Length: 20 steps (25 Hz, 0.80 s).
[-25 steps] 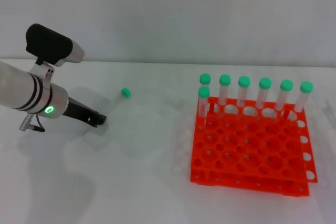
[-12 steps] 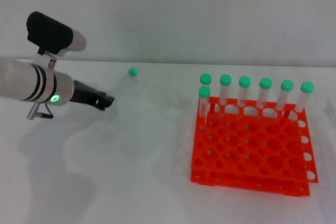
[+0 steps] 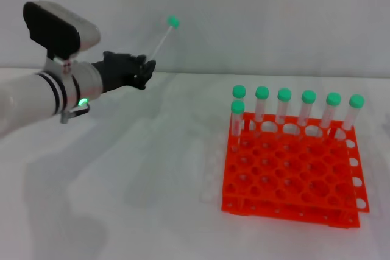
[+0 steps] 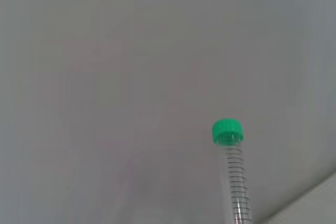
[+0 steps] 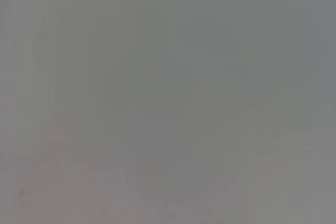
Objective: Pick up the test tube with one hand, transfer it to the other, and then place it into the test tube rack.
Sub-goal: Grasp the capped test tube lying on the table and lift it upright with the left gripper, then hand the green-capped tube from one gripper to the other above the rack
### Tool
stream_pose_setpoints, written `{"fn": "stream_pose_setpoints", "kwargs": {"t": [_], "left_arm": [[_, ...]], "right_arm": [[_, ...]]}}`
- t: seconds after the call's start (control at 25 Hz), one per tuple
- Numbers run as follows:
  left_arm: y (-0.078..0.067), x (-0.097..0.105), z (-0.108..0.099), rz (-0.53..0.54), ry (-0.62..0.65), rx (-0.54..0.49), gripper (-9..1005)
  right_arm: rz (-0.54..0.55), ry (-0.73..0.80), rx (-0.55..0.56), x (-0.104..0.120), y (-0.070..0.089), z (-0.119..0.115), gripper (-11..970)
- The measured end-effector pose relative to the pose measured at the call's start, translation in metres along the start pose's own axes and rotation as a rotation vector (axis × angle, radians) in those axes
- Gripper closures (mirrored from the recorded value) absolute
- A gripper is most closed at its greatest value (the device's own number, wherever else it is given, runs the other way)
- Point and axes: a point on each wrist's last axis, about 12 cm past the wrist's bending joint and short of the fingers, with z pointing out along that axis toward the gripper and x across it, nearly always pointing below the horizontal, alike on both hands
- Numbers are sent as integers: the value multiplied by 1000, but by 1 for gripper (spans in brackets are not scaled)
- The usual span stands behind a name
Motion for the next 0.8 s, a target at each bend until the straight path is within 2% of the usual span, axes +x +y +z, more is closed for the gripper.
{"fn": "stream_pose_setpoints", "kwargs": {"t": [0.2, 0.32, 0.48, 0.6, 0.8], "left_arm": [[-34, 7, 2, 68, -196, 56, 797], [-53, 13, -3, 86, -321, 54, 797], [-88, 21, -11, 79, -467, 42, 798], [-112, 24, -17, 79, -541, 55, 798], [-148, 30, -24, 23, -567, 152, 798]], "right_arm": [[127, 11, -1, 0, -7, -1, 100], [171, 14, -10, 0, -9, -2, 100], [305, 37, -95, -6, -19, 1, 101], [390, 68, -190, -14, -29, 4, 101], [479, 51, -484, -40, -32, -4, 103]]}}
